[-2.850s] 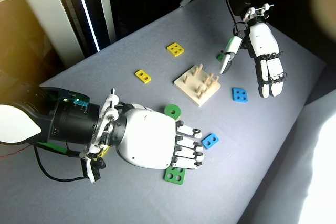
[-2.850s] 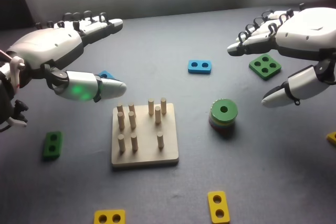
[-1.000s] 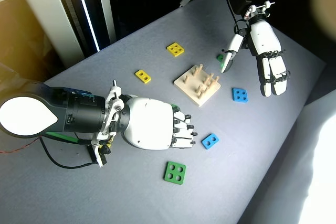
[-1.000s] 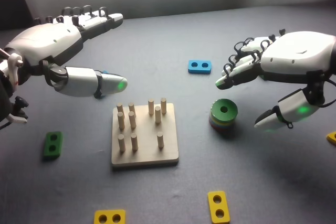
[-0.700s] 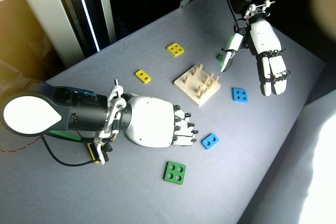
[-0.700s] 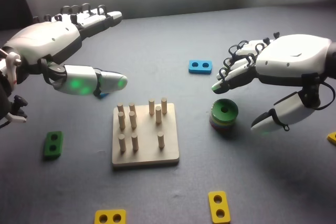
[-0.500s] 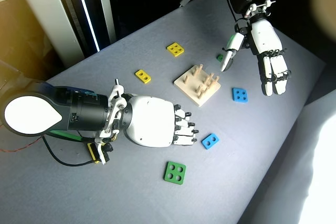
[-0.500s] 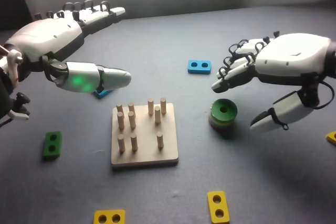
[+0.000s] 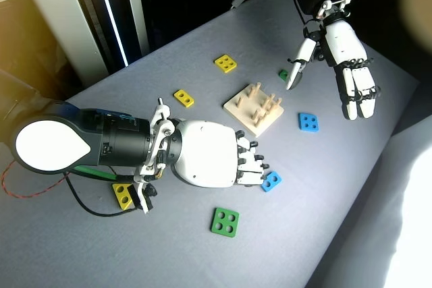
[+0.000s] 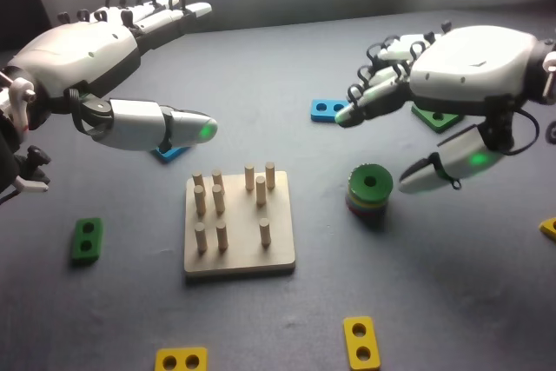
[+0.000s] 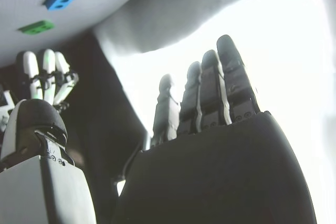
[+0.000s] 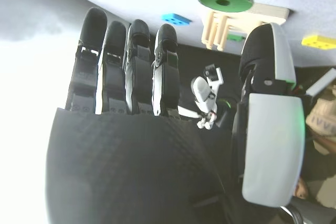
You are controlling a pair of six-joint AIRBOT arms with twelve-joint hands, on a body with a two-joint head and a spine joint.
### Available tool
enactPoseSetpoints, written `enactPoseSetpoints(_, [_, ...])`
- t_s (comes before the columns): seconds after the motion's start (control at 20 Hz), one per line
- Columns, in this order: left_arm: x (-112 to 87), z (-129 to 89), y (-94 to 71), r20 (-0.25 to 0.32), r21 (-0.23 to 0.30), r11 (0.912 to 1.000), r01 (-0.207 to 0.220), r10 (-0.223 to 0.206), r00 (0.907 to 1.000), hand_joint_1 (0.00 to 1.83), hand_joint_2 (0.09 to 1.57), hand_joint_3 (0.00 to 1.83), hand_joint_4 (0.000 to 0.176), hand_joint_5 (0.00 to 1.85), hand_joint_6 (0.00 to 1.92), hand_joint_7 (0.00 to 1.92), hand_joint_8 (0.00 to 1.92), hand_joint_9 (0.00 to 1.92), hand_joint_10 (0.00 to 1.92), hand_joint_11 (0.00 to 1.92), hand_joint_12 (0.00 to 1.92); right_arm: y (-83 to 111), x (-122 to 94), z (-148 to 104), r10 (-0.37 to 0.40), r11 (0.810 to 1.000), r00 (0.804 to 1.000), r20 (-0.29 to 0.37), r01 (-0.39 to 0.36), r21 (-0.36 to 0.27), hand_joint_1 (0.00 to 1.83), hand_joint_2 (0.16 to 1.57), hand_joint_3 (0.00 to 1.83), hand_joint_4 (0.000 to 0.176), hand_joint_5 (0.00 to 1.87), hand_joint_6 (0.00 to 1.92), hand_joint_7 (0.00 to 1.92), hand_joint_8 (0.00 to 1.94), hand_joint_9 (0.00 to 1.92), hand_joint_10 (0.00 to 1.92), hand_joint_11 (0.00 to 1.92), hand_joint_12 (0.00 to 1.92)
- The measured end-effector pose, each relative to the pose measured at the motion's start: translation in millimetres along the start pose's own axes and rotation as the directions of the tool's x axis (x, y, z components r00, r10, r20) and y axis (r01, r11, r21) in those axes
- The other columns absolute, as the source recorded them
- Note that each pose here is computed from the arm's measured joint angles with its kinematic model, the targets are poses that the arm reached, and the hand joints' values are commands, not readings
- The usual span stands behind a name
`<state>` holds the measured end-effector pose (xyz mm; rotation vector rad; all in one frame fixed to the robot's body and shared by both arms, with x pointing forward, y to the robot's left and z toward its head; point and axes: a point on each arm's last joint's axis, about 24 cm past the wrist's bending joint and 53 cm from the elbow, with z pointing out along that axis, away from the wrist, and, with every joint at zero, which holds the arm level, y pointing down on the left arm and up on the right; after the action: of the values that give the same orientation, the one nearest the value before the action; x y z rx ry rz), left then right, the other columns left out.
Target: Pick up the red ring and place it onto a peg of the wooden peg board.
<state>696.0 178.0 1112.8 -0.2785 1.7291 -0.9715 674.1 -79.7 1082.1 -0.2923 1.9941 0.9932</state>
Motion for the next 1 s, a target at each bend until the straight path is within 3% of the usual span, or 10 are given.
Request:
enactPoseSetpoints(0.1, [-0.7, -0.7, -1.0, 0.001, 0.002, 1.0000, 0.000, 0.000, 1.0000, 0.47, 0.98, 0.00, 0.174, 0.09, 0.00, 0.04, 0.00, 0.05, 0.00, 0.00, 0.30, 6.5, 2.6, 5.5, -0.031, 0.999, 0.999, -0.010, 0.031, -0.012, 0.76, 0.97, 0.00, 0.102, 0.49, 0.01, 0.40, 0.01, 0.01, 0.80, 0.00, 1.26])
enactPoseSetpoints(0.2, [-3.6, -1.1, -1.1, 0.006, 0.002, 1.0000, -0.001, 0.001, 1.0000, 0.47, 0.98, 0.00, 0.176, 0.08, 0.00, 0.04, 0.00, 0.04, 0.00, 0.00, 0.28, 8.9, 11.6, 10.1, -0.062, 0.998, 0.998, -0.034, 0.061, -0.014, 0.76, 0.96, 0.00, 0.094, 0.49, 0.01, 0.42, 0.02, 0.02, 0.81, 0.00, 1.22])
enactPoseSetpoints(0.35, [-6.3, -0.4, -3.8, 0.013, 0.009, 1.0000, -0.002, 0.002, 0.9999, 0.46, 0.98, 0.00, 0.174, 0.09, 0.00, 0.05, 0.00, 0.05, 0.00, 0.00, 0.28, 6.6, 11.6, 9.9, -0.061, 0.998, 0.998, -0.035, 0.061, -0.004, 0.76, 0.96, 0.00, 0.109, 0.49, 0.00, 0.41, 0.01, 0.00, 0.90, 0.00, 1.53])
enactPoseSetpoints(0.4, [-6.9, -0.4, -4.7, 0.016, 0.013, 0.9999, -0.004, 0.003, 0.9999, 0.48, 0.99, 0.00, 0.171, 0.08, 0.00, 0.05, 0.00, 0.04, 0.00, 0.00, 0.24, 4.2, 12.0, 9.7, -0.065, 0.998, 0.997, -0.038, 0.065, 0.004, 0.78, 0.96, 0.00, 0.103, 0.49, 0.00, 0.42, 0.02, 0.00, 0.91, 0.00, 1.51])
enactPoseSetpoints(0.6, [-7.3, 0.1, -5.5, 0.016, 0.014, 0.9999, -0.003, 0.003, 0.9999, 0.48, 1.00, 0.00, 0.169, 0.08, 0.00, 0.05, 0.00, 0.04, 0.00, 0.00, 0.25, 1.8, 13.4, 9.5, -0.074, 0.997, 0.996, -0.044, 0.074, 0.013, 0.74, 0.96, 0.00, 0.115, 0.46, 0.00, 0.40, 0.01, 0.00, 0.91, 0.00, 1.50])
enactPoseSetpoints(0.75, [-7.2, 0.0, -5.7, 0.016, 0.015, 0.9999, -0.003, 0.003, 0.9999, 0.45, 0.98, 0.00, 0.173, 0.09, 0.00, 0.05, 0.00, 0.05, 0.00, 0.00, 0.25, -3.4, 18.1, 8.8, -0.082, 0.996, 0.995, -0.059, 0.083, 0.026, 0.77, 0.95, 0.00, 0.115, 0.47, 0.00, 0.42, 0.01, 0.00, 0.97, 0.00, 1.57])
enactPoseSetpoints(0.8, [-7.4, 0.1, -5.6, 0.016, 0.015, 0.9999, -0.003, 0.003, 0.9999, 0.46, 0.96, 0.00, 0.176, 0.09, 0.00, 0.05, 0.00, 0.04, 0.00, 0.00, 0.22, -5.7, 19.8, 8.4, -0.078, 0.996, 0.995, -0.063, 0.080, 0.033, 0.78, 0.95, 0.00, 0.100, 0.46, 0.01, 0.41, 0.01, 0.00, 0.95, 0.00, 1.45])
enactPoseSetpoints(0.9, [-7.4, 0.1, -5.8, 0.016, 0.015, 0.9999, -0.004, 0.003, 0.9999, 0.46, 0.96, 0.00, 0.176, 0.10, 0.00, 0.06, 0.00, 0.04, 0.00, 0.00, 0.23, -11.2, 20.5, 9.2, -0.080, 0.996, 0.994, -0.069, 0.083, 0.046, 0.79, 0.95, 0.00, 0.089, 0.46, 0.01, 0.40, 0.01, 0.00, 1.00, 0.00, 1.58])
enactPoseSetpoints(0.95, [-7.3, 0.1, -5.7, 0.016, 0.015, 0.9999, -0.004, 0.003, 0.9999, 0.46, 0.97, 0.00, 0.170, 0.10, 0.00, 0.06, 0.00, 0.05, 0.00, 0.00, 0.26, -13.9, 20.8, 10.5, -0.072, 0.996, 0.995, -0.071, 0.076, 0.052, 0.81, 0.96, 0.00, 0.063, 0.48, 0.01, 0.42, 0.01, 0.00, 1.03, 0.00, 1.59])
enactPoseSetpoints(1.0, [-7.2, 0.1, -5.8, 0.016, 0.015, 0.9999, -0.004, 0.004, 0.9999, 0.46, 0.96, 0.00, 0.173, 0.10, 0.00, 0.06, 0.00, 0.05, 0.00, 0.00, 0.26, -15.7, 22.0, 12.2, -0.062, 0.996, 0.995, -0.075, 0.066, 0.057, 0.81, 0.96, 0.00, 0.057, 0.48, 0.01, 0.42, 0.01, 0.00, 1.03, 0.00, 1.58])
